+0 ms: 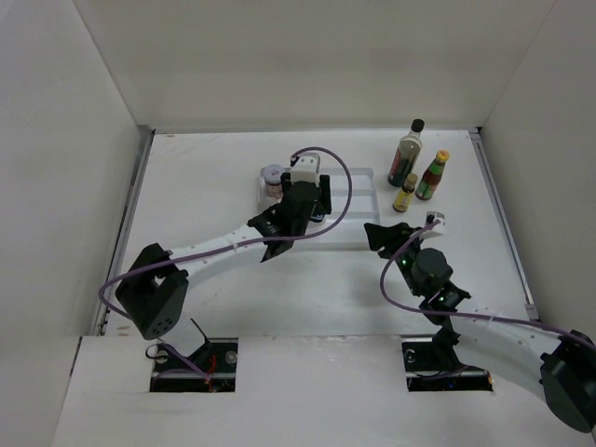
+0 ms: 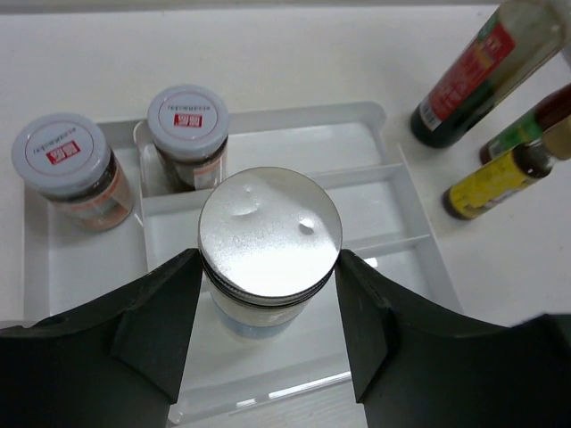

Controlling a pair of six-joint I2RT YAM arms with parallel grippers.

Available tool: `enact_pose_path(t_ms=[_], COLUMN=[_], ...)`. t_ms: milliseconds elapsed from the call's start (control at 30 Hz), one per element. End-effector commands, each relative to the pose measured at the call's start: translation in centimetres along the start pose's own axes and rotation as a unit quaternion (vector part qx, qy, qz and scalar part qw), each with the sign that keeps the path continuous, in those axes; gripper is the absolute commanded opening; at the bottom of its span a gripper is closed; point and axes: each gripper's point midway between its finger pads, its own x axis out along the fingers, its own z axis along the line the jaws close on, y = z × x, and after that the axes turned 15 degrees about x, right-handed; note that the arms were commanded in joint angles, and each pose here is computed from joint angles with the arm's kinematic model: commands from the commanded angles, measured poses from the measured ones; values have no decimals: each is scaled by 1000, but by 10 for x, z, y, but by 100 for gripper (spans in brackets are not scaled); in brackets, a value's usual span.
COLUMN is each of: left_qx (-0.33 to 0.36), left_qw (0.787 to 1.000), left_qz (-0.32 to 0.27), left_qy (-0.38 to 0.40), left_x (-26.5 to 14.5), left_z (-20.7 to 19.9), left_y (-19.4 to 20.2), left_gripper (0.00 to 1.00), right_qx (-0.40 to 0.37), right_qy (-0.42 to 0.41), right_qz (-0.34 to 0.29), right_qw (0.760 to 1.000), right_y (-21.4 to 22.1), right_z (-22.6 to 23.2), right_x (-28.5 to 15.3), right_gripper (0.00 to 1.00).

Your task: Organize the condiment bottles

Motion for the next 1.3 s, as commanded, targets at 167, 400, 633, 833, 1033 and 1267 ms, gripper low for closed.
enact_pose_path(t_ms=[167, 400, 633, 833, 1033, 1267], left_qx=[-60, -61, -49, -51, -49, -60], left_qw=[997, 998, 999, 999, 999, 996], left_qz=[-39, -13, 0, -10, -16, -62], left_qy=[-12, -19, -13, -11, -1, 5], left_x=[-4, -11, -20, -28, -31, -39], left_z=[2, 9, 5, 4, -3, 0], left_y=[-3, 27, 47, 40, 34, -10], left_gripper=[32, 32, 56, 67, 80, 92], right_qx=[9, 8, 7, 5, 5, 0], right_qy=[-3, -1, 2, 4, 3, 6], right_qz=[-16, -12, -15, -16, -18, -20], right_qw=[1000, 1000, 1000, 1000, 1000, 1000], right_y=[-7, -4, -6, -6, -7, -8], right_z=[3, 2, 0, -1, 0, -2], right_x=[3, 5, 5, 6, 5, 6], right_gripper=[52, 55, 69, 72, 72, 71])
